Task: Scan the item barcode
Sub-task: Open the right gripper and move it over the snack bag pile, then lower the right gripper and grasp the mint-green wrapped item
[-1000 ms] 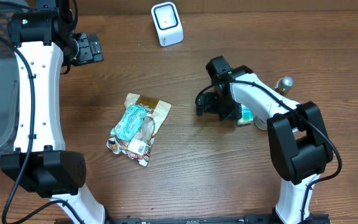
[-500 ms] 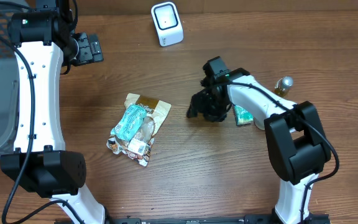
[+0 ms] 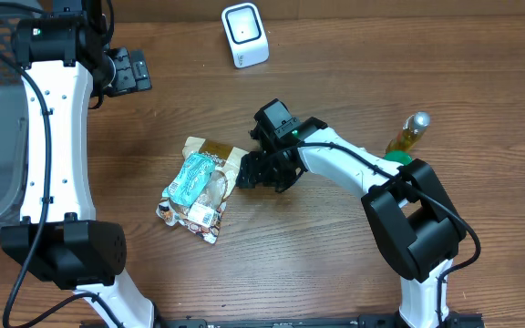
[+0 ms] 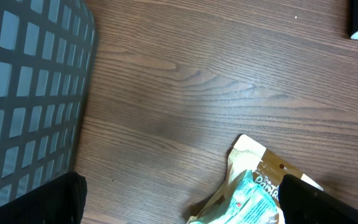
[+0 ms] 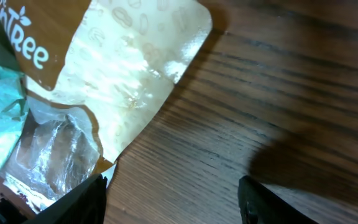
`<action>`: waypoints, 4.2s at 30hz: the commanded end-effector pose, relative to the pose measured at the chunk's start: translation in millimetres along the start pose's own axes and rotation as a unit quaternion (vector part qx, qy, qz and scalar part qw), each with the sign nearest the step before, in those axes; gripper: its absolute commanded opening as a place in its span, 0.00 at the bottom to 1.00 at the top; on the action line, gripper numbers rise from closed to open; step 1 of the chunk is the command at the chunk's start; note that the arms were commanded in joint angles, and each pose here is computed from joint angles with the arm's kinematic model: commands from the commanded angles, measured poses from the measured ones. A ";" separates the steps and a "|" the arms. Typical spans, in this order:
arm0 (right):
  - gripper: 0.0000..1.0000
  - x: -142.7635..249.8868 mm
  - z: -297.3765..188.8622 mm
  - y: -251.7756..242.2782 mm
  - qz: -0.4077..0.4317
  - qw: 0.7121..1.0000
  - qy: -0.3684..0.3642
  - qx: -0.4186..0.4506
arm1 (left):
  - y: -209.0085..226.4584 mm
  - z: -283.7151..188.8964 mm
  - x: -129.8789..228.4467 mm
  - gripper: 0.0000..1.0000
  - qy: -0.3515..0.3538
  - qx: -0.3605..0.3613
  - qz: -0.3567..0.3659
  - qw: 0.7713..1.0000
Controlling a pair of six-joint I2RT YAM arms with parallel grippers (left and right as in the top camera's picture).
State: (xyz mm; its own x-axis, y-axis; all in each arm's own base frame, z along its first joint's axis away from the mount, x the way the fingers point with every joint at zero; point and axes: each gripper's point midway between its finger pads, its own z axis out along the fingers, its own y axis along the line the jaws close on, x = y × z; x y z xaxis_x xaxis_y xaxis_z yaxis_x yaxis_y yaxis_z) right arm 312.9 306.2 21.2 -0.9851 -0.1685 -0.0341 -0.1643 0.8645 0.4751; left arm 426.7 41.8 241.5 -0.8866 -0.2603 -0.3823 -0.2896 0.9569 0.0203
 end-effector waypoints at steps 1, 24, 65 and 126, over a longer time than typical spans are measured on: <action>0.65 1.2 5.6 -8.6 0.006 1.000 0.003 0.011 | -0.5 -9.7 -3.5 1.00 -0.014 0.003 -0.005 1.000; 0.82 -54.9 -58.9 45.0 -0.071 0.988 -0.134 -0.024 | -0.5 -9.7 -3.5 1.00 -0.014 0.003 -0.005 1.000; 1.00 -46.7 -25.6 74.9 -0.172 0.976 -0.117 -0.065 | -0.5 -9.7 -3.5 0.99 -0.014 0.003 -0.005 1.000; 0.04 -29.4 37.8 93.9 0.098 0.968 -0.228 0.028 | -0.3 -9.7 -3.5 1.00 -0.014 0.003 -0.006 1.000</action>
State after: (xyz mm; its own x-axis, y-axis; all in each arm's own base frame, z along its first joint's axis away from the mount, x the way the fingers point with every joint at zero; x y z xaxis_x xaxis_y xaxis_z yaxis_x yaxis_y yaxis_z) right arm 325.3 414.9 43.5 -0.9150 0.2198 -0.3383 0.0283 0.8714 0.4897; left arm 426.7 41.8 241.5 -0.8866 -0.2603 -0.3823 -0.2896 0.9569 0.0203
